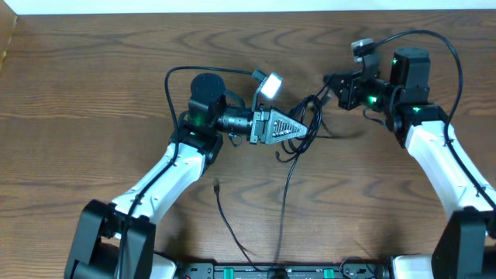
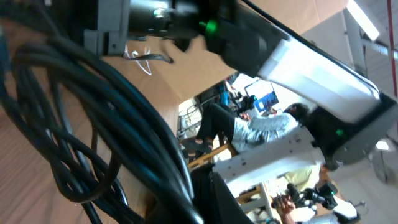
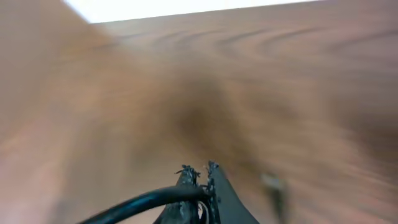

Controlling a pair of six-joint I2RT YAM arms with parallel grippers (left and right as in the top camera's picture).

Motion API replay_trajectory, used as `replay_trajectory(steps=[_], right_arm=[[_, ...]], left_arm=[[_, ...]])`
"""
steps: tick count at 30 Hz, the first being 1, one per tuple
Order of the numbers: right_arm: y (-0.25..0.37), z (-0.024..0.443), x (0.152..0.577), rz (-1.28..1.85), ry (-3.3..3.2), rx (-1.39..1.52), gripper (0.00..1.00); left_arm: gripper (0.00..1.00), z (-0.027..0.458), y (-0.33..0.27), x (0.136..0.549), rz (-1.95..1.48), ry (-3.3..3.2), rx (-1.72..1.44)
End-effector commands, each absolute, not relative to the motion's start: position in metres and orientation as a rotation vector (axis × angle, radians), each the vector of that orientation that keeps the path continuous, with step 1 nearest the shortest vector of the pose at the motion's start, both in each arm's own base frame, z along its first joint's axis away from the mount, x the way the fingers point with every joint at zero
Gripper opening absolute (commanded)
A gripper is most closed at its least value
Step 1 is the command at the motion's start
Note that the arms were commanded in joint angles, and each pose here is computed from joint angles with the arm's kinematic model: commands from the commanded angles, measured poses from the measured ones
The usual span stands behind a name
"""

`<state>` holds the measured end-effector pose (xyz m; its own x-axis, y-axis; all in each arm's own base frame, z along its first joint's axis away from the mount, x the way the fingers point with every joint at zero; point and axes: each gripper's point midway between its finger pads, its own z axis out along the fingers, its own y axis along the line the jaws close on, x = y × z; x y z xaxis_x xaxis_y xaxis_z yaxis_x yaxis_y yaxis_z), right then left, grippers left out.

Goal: Untangle cables
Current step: 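Pull the right gripper far right, drawing a black cable out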

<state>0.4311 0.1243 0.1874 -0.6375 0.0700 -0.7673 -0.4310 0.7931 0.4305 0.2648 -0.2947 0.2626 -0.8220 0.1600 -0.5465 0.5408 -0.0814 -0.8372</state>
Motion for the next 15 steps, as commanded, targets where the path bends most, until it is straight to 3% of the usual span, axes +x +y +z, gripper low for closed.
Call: replay_trajectory(steps=[1, 5, 15], right_arm=[[-0.052, 0.237, 0.462, -0.179, 1.992, 0.324, 0.01], [-0.114, 0.299, 0.441, -0.53, 1.839, 0.32, 0.01], [-0.195, 0.341, 0.4, -0.852, 1.658, 0.551, 0.01]], left_arm=[[0.07, 0.274, -0.286, 0.233, -2.059, 1.831, 1.002], [0.08, 0.274, -0.286, 0.233, -2.031, 1.789, 1.035], [0.08, 0.274, -0.286, 0.233, -2.025, 1.779, 1.043]])
